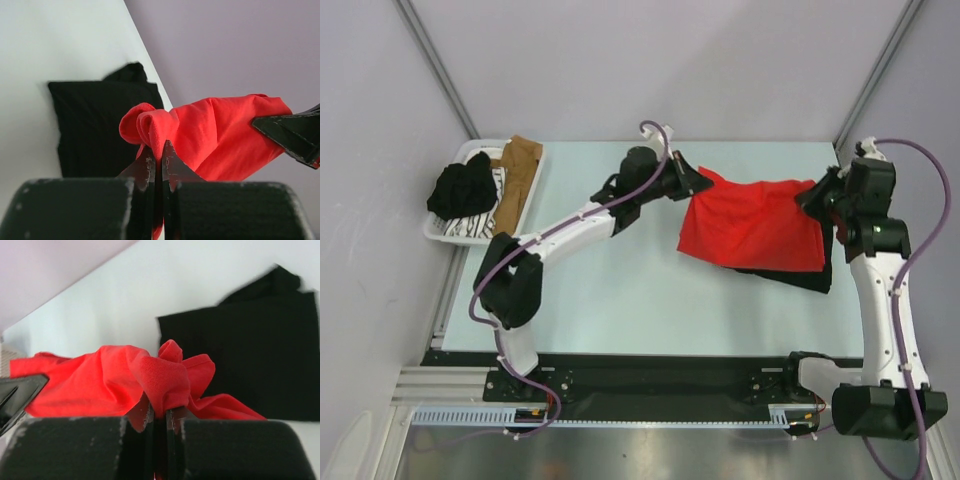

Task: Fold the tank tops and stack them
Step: Neatly place the folded tank top to the corner

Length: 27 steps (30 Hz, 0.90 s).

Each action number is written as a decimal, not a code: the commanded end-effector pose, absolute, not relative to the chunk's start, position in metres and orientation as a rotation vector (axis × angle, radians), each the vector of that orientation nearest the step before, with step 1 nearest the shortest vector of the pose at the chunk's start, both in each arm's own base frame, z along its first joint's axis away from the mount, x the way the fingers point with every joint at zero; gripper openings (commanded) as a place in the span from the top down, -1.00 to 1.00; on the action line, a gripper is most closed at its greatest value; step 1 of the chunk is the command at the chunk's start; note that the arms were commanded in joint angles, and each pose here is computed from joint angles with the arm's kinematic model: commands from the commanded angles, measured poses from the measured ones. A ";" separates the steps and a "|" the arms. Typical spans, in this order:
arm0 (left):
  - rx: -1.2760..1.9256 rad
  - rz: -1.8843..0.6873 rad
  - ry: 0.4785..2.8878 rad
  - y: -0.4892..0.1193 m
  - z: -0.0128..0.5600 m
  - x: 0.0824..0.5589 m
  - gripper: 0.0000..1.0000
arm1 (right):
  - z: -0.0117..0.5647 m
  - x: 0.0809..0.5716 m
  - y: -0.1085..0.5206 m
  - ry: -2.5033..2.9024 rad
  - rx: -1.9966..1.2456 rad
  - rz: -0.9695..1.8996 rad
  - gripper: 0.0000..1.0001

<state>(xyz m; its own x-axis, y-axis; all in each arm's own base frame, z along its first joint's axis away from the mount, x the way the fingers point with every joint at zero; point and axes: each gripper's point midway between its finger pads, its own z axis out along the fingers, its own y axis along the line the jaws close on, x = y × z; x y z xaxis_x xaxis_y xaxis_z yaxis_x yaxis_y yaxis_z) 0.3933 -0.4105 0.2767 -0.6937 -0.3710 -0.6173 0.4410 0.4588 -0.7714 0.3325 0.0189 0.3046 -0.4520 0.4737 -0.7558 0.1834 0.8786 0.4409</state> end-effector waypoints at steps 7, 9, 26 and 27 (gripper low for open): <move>0.092 -1.440 1.869 -0.473 0.280 0.370 0.99 | 0.247 0.288 -0.046 2.070 0.746 0.245 1.00; 0.095 -1.442 1.875 -0.478 0.275 0.371 0.99 | 0.242 0.290 -0.053 2.059 0.757 0.265 1.00; 0.060 -1.390 1.934 -0.525 0.231 0.413 0.99 | 0.189 0.338 -0.117 2.033 0.965 0.240 1.00; 0.039 -1.370 1.944 -0.523 0.226 0.419 0.99 | 0.187 0.341 -0.120 2.035 0.976 0.241 1.00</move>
<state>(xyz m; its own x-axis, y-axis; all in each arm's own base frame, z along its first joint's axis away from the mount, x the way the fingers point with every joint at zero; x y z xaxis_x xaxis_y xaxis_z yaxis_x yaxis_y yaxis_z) 0.4038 -0.5195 0.2095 -0.7515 -0.3223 -0.5756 0.4226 0.4349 -0.7952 0.3202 -0.1042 0.1761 -0.4024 0.7202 -0.5652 0.5718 0.6798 0.4592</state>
